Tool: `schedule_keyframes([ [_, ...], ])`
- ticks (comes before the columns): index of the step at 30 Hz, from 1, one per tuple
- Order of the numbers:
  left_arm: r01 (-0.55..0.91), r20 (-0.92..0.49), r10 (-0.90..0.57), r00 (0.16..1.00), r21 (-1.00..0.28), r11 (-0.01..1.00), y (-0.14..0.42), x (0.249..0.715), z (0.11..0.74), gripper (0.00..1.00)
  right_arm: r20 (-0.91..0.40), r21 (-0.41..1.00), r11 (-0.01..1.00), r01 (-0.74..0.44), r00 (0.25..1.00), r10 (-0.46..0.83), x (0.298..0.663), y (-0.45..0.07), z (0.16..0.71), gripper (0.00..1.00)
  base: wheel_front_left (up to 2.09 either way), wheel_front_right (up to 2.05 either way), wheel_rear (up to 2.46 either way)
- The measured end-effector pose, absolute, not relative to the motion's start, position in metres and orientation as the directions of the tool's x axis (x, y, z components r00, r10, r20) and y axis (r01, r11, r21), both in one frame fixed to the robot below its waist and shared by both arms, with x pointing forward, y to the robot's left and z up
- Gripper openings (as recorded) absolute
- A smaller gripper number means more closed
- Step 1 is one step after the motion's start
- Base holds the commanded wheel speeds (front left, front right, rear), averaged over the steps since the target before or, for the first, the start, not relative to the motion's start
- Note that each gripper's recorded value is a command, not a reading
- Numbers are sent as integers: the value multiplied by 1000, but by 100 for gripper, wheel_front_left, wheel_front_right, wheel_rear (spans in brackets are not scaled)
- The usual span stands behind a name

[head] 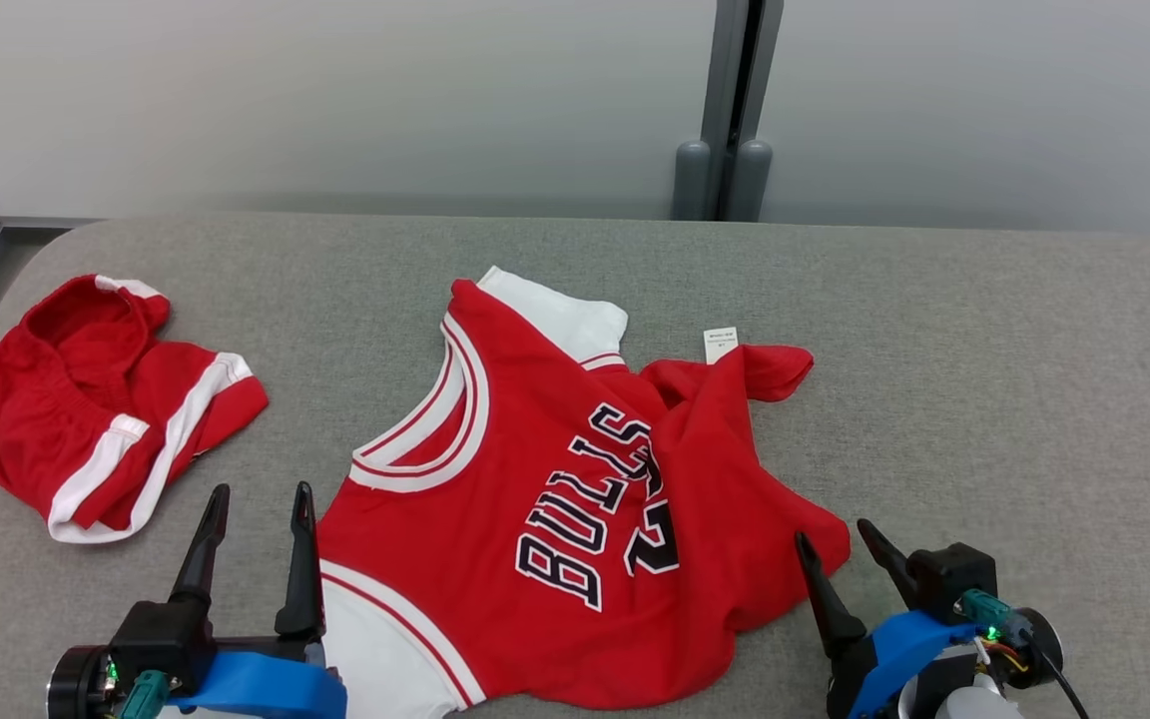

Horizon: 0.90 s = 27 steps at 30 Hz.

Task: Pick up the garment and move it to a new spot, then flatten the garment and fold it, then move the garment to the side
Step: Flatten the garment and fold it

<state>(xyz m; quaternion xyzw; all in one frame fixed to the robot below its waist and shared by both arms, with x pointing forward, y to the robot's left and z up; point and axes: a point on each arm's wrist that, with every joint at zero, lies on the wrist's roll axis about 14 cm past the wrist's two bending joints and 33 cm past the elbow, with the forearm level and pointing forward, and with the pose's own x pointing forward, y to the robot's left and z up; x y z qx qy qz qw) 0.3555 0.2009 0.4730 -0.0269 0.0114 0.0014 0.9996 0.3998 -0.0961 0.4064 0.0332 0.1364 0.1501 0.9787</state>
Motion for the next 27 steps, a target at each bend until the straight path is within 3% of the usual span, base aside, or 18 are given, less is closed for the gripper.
schedule_keyframes([
  [10,-21,-39,18,999,-61,998,205,356,468,100,-399,132,945,-299,857,327,395,-86,366,100,0,0,0],
  [11,-21,-39,19,999,-61,998,206,355,468,100,-400,137,943,-303,854,333,395,-84,366,43,0,0,0],
  [12,-21,-39,18,999,-61,998,205,355,468,100,-400,141,942,-305,853,337,395,-82,366,0,0,0,0],
  [20,5,-32,-7,999,-75,997,197,357,470,100,-335,177,948,-266,889,312,398,-90,386,0,0,0,0],
  [27,47,-33,-50,998,-89,995,183,359,469,100,-235,154,970,-187,947,220,388,-135,412,0,0,0,0],
])
